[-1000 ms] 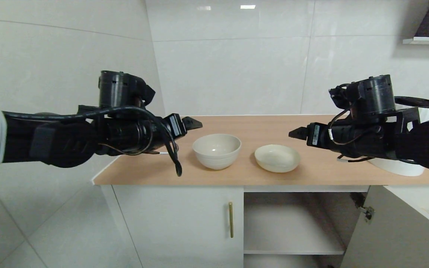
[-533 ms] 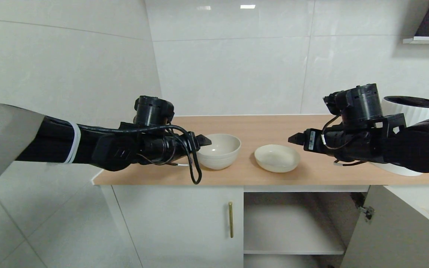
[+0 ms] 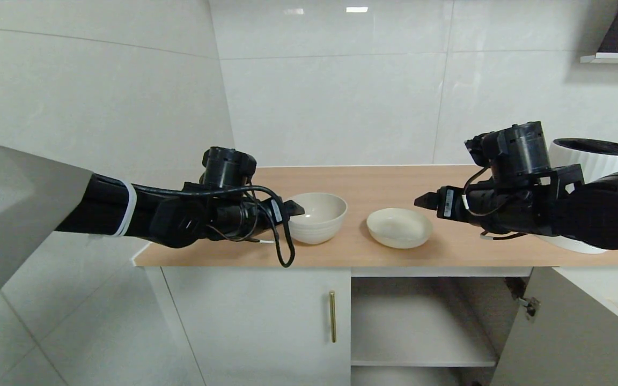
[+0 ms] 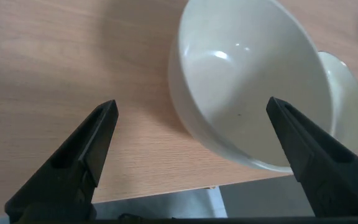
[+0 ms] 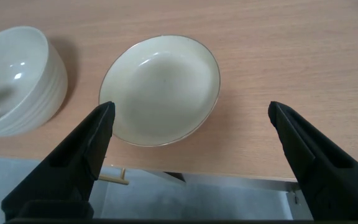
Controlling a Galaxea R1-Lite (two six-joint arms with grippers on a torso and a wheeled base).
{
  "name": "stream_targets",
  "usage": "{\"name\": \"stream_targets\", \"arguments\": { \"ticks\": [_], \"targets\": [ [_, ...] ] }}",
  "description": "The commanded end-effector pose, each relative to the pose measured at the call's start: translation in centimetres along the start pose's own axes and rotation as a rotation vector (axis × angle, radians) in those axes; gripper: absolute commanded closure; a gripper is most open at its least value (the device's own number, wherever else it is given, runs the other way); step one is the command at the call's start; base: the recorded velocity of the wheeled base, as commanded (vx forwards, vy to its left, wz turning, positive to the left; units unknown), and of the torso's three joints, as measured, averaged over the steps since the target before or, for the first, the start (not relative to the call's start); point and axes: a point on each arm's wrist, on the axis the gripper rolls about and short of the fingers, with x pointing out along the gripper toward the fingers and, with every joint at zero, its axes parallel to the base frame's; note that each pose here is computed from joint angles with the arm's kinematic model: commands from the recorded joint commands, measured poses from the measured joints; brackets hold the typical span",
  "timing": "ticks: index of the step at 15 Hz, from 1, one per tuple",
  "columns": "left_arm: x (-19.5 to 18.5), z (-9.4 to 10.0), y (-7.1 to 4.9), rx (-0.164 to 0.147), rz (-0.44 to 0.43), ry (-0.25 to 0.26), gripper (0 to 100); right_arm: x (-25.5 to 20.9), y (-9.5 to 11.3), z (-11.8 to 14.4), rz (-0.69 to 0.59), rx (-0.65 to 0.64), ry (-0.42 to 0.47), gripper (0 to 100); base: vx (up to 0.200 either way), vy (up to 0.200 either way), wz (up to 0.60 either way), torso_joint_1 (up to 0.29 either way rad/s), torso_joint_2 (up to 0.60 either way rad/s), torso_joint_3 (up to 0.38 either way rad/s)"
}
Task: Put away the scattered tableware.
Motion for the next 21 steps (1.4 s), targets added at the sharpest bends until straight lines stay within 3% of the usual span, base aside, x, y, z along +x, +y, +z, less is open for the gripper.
{"name": "stream_targets", "arguments": {
  "ticks": [1,9,11,14,21],
  "targets": [
    [0.1,-0.1,0.0,-0.001,0.002,0.003,100,-0.1,0.0,0.1,0.001,0.000,-0.002,0,0.000,0.000,0.00,0.000,0.00,0.000],
    [-3.1,1.2,-0.8,-0.006,-0.031,-0.056,100,0.2,0.0,-0.1,-0.003,-0.005,0.004,0,0.000,0.000,0.00,0.000,0.00,0.000],
    [-3.9,1.0,-0.8,-0.004,-0.041,-0.049,100,0.9,0.0,-0.5,-0.020,-0.013,0.020,0,0.000,0.000,0.00,0.000,0.00,0.000],
    [-4.9,0.9,-0.8,0.001,-0.064,-0.040,100,3.8,0.0,-1.5,-0.149,-0.042,0.066,0,0.000,0.000,0.00,0.000,0.00,0.000],
    [-6.5,0.9,-1.0,0.009,-0.121,-0.026,100,7.8,0.0,-3.6,-0.235,-0.066,0.130,0,0.000,0.000,0.00,0.000,0.00,0.000]
  ]
}}
